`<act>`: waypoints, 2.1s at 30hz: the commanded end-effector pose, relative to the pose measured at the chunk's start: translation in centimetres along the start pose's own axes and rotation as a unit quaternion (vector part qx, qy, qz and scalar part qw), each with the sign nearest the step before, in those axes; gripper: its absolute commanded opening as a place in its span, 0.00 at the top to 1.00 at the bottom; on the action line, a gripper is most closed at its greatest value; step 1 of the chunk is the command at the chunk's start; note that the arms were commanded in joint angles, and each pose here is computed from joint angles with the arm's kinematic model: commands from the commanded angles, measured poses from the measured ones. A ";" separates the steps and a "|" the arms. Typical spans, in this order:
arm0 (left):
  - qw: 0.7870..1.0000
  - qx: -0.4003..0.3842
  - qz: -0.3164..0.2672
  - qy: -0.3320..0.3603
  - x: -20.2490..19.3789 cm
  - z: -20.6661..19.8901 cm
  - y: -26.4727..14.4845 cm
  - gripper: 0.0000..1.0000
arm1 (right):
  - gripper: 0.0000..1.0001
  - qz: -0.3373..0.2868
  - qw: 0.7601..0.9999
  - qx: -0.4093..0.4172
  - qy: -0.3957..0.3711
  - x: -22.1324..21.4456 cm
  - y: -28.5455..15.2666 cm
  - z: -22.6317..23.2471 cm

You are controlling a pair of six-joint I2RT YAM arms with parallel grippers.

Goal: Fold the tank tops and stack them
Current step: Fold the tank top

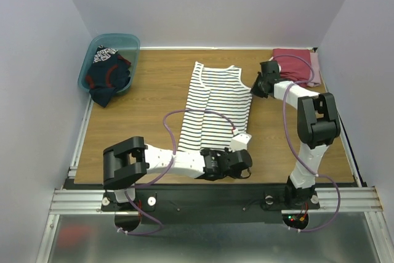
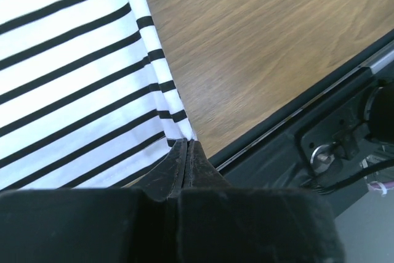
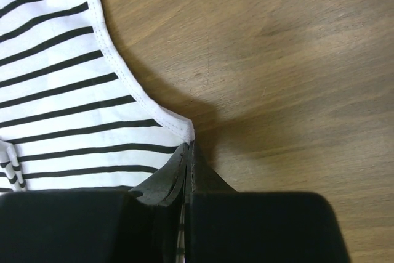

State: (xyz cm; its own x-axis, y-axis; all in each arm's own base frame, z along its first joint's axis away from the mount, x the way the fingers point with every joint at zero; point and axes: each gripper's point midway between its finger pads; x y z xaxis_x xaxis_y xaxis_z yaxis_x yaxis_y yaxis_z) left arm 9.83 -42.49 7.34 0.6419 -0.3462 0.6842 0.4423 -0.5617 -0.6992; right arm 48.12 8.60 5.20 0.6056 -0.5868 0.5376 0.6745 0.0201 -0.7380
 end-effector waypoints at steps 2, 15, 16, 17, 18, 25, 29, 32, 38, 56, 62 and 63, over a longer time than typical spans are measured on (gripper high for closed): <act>0.998 -0.021 -0.029 -0.046 1.3 0.0 -1.6 1.00 | 1.00 -0.047 0.998 0.037 0.000 3.2 -2.4 2.2; 0.992 0.013 -0.040 -0.115 -0.8 4.5 -3.6 1.00 | 0.99 -0.031 0.995 0.090 -0.002 2.4 -2.9 6.9; 0.991 0.011 -0.045 -0.124 -0.6 4.7 -4.0 1.00 | 1.00 -0.030 0.996 0.089 -0.004 2.2 -2.7 7.1; 0.991 0.015 -0.046 -0.128 -0.7 5.0 -4.0 1.00 | 0.99 -0.028 0.995 0.093 -0.006 1.7 -2.7 7.8; 0.991 0.019 -0.043 -0.129 -1.1 5.4 -4.1 1.00 | 0.99 -0.027 0.995 0.094 -0.006 1.6 -2.4 8.2; 0.986 0.038 -0.040 -0.155 -2.5 7.4 -5.0 1.00 | 0.99 -0.023 0.994 0.109 -0.020 0.0 -1.7 11.5; 0.982 0.056 -0.034 -0.175 -3.6 8.7 -5.5 1.00 | 0.99 -0.020 0.993 0.116 -0.029 -0.9 -1.2 13.2; 0.980 0.072 -0.025 -0.185 -4.6 9.6 -5.7 1.00 | 0.99 -0.015 0.992 0.120 -0.035 -1.8 -0.7 14.4; 0.976 0.092 -0.010 -0.197 -6.0 10.8 -6.1 1.00 | 0.99 -0.011 0.991 0.127 -0.044 -3.2 -0.2 16.2; 0.967 0.131 0.008 -0.216 -8.2 13.5 -7.0 1.00 | 0.99 -0.003 0.990 0.130 -0.058 -5.0 0.9 18.2; 0.966 0.137 0.009 -0.219 -8.4 14.0 -7.0 1.00 | 0.96 0.002 0.989 0.133 -0.059 -5.4 1.4 18.5; 0.966 0.138 0.009 -0.218 -8.4 14.1 -7.0 1.00 | 0.89 0.001 0.989 0.135 -0.060 -5.3 1.3 18.6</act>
State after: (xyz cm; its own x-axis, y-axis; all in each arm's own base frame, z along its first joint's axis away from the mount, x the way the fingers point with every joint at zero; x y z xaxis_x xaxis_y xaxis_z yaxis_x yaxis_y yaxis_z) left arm 10.68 -26.38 4.05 0.8147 0.0487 0.5779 0.5571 -0.3425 -0.7565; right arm 50.81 26.43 5.80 0.7203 -0.4457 0.5315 0.6701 0.2493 -0.6991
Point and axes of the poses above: each gripper's point midway between its finger pads, its own y axis out along the fingers, its own z axis along the line the jaws close on, x = y × z, and after that the axes turned 10 degrees about y, right-handed
